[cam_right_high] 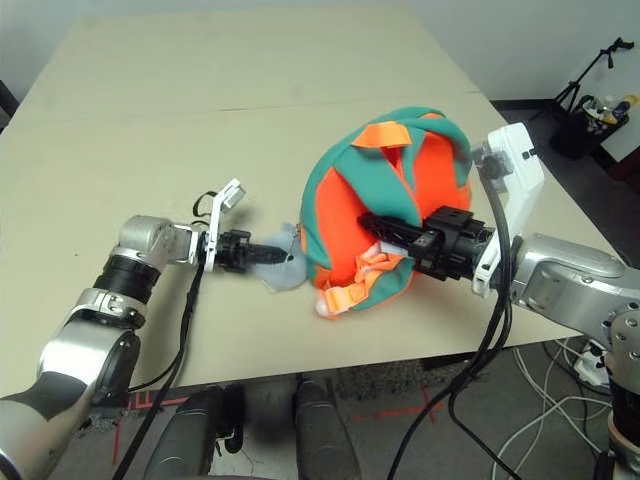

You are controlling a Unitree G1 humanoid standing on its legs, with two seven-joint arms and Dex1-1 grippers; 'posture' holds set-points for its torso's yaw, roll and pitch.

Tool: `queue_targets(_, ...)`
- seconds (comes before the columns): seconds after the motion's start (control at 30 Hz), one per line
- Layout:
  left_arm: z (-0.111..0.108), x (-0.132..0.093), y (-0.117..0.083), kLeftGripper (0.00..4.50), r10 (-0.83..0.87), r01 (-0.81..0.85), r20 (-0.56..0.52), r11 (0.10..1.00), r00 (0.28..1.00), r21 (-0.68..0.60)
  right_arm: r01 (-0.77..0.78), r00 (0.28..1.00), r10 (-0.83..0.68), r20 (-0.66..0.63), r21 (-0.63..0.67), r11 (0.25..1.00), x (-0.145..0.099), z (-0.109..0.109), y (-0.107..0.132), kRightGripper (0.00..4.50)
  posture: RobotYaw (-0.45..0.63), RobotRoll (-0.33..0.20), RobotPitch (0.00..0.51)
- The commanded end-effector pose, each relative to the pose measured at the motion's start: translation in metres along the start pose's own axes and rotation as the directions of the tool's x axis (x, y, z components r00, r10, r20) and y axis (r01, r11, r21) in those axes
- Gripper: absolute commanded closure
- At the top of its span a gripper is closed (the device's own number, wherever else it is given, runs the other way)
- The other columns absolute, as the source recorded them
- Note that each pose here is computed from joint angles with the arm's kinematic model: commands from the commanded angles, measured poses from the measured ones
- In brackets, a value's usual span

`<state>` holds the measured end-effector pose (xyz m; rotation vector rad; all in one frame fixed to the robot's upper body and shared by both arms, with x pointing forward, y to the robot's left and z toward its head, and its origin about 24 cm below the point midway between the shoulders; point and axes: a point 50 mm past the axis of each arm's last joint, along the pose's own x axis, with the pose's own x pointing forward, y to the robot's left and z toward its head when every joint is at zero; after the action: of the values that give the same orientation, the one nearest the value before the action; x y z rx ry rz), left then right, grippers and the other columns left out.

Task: Put the pencil case into the backpack and zip it.

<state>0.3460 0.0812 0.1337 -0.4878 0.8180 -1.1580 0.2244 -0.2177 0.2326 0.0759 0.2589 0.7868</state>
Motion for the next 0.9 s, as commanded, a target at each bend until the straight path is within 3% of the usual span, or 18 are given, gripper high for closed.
queue_targets(0.03, 0.017, -0.013, -0.001, 4.17, 0.054, -0.056, 0.072, 0.998, 0.996, 0.013, -0.014, 1.000, 0.014, -0.012, 0.004, 1.000, 0.001, -0.003, 0.001, 4.36, -0.08, 0.000, 0.196)
queue_targets(0.2, 0.066, -0.036, -0.033, 4.19, 0.002, -0.025, 0.239, 0.996, 0.971, 0.091, -0.006, 1.000, 0.006, -0.012, 0.004, 1.000, -0.001, -0.005, 0.000, 4.36, -0.09, 0.000, 0.196)
queue_targets(0.37, 0.083, -0.052, -0.071, 4.19, -0.109, 0.084, 0.255, 0.991, 0.961, 0.106, 0.002, 1.000, -0.002, -0.012, 0.007, 1.000, -0.003, -0.006, -0.001, 4.36, -0.09, 0.000, 0.199)
queue_targets(0.5, 0.072, -0.060, -0.093, 4.19, -0.145, 0.127, 0.183, 0.986, 0.972, 0.107, 0.015, 1.000, -0.015, -0.019, 0.014, 1.000, -0.006, -0.010, -0.001, 4.36, -0.09, 0.000, 0.205)
queue_targets(0.6, 0.064, -0.065, -0.098, 4.20, -0.170, 0.150, 0.158, 0.980, 0.973, 0.129, 0.019, 1.000, -0.019, -0.021, 0.016, 1.000, -0.007, -0.012, -0.002, 4.36, -0.08, 0.000, 0.208)
queue_targets(0.73, 0.033, -0.070, -0.090, 4.20, -0.176, 0.168, 0.053, 0.977, 0.983, 0.134, 0.021, 1.000, -0.021, -0.022, 0.019, 1.000, -0.007, -0.014, -0.003, 4.36, -0.07, 0.000, 0.211)
queue_targets(0.9, -0.013, -0.062, -0.064, 4.20, -0.084, 0.085, -0.031, 0.996, 0.996, 0.041, 0.014, 1.000, -0.013, -0.020, 0.021, 1.000, -0.004, -0.015, -0.003, 4.36, -0.06, 0.000, 0.209)
